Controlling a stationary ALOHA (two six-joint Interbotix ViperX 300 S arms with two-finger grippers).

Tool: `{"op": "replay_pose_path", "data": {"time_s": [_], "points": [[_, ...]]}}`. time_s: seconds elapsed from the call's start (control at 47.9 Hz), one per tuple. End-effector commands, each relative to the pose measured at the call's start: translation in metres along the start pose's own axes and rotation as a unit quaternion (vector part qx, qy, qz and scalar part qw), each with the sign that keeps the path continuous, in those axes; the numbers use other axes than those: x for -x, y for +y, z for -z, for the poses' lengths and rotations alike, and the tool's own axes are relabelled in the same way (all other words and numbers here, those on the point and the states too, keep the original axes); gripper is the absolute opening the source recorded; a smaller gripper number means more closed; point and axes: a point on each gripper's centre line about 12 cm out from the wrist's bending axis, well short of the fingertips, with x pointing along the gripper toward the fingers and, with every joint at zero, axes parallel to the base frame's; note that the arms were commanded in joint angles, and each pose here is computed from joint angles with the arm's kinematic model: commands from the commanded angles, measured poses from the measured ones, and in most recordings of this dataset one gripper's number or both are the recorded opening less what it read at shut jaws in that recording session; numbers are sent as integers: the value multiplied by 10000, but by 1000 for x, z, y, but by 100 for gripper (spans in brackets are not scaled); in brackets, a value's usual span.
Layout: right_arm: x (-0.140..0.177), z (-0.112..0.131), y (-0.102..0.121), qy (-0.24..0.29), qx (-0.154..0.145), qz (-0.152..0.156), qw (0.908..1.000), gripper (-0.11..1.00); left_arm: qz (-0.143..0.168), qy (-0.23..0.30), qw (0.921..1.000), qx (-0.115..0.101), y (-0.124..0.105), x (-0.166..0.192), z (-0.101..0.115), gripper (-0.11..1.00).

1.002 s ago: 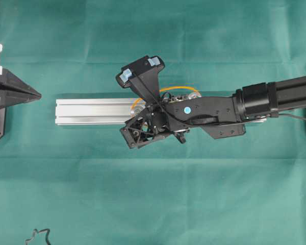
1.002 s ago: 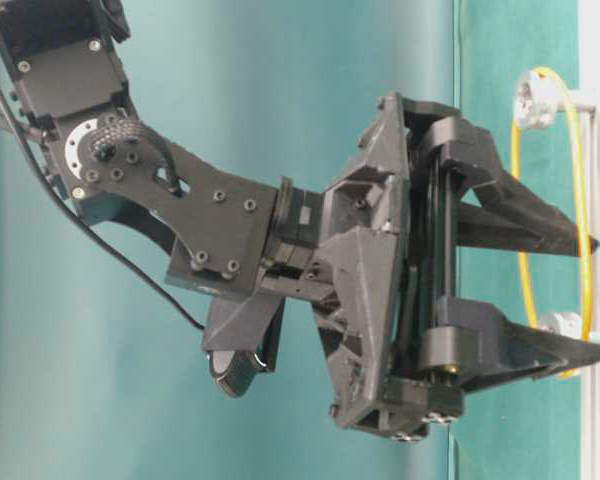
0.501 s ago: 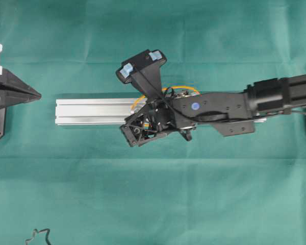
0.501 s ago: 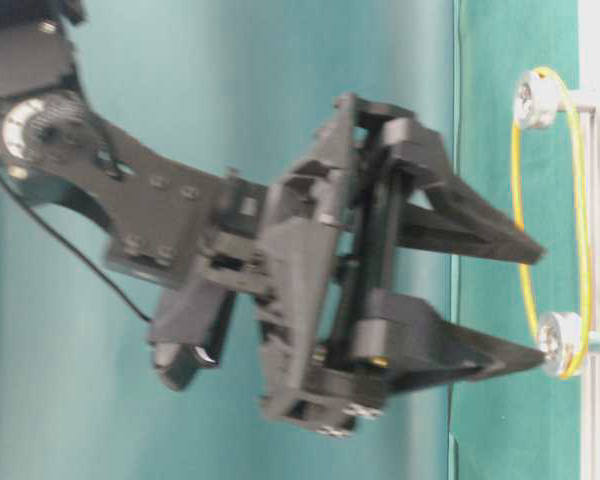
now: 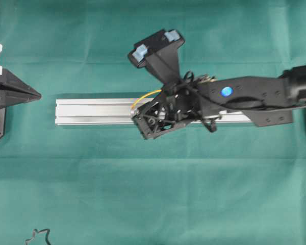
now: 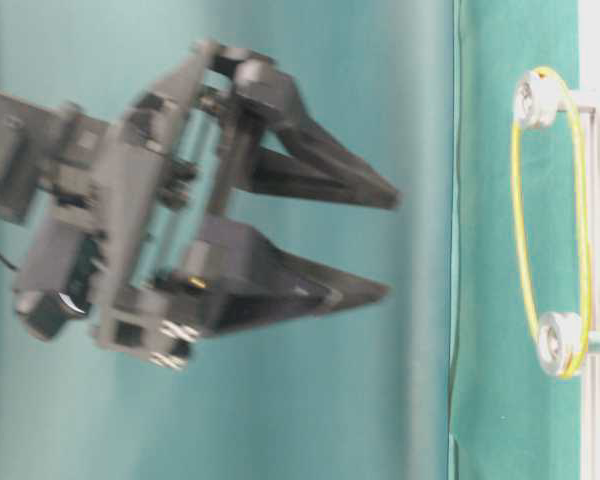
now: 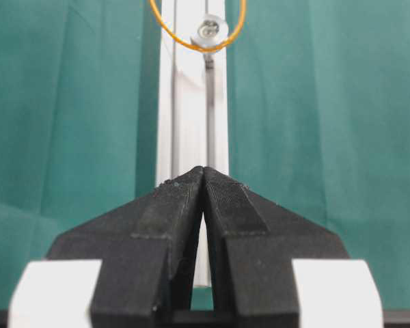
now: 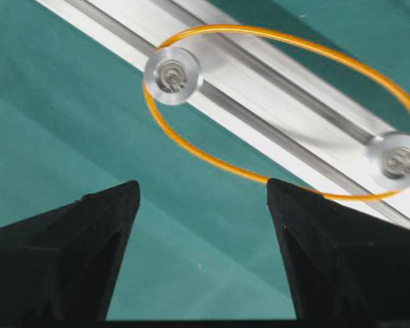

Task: Hook the rubber onto the shaft.
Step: 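Withdraw the open right gripper up and to the right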

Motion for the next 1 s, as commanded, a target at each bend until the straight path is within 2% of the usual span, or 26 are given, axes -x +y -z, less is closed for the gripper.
{"op": "replay_pose_path", "data": {"time_s": [0.0,0.167,0.334,0.626,0.751,0.981], "points": [[34,-7,2,-113,-27,-250,9996,80,-20,-161,9999,4,1,4,-12,0],[50,-9,-1,-140,-47,-286,9995,80,-24,-161,9999,5,1,4,-12,0],[50,-9,-2,-138,-39,-279,9995,80,-19,-153,9999,11,1,4,-12,0],[50,-8,-1,-95,165,-306,9994,80,-19,-153,9999,11,1,4,-12,0],[51,-8,-1,-110,477,-317,9983,80,-24,-161,9999,5,1,4,-12,0],[54,-8,-2,-145,1524,-335,9876,80,-24,-168,9999,5,1,4,-12,0]]}}
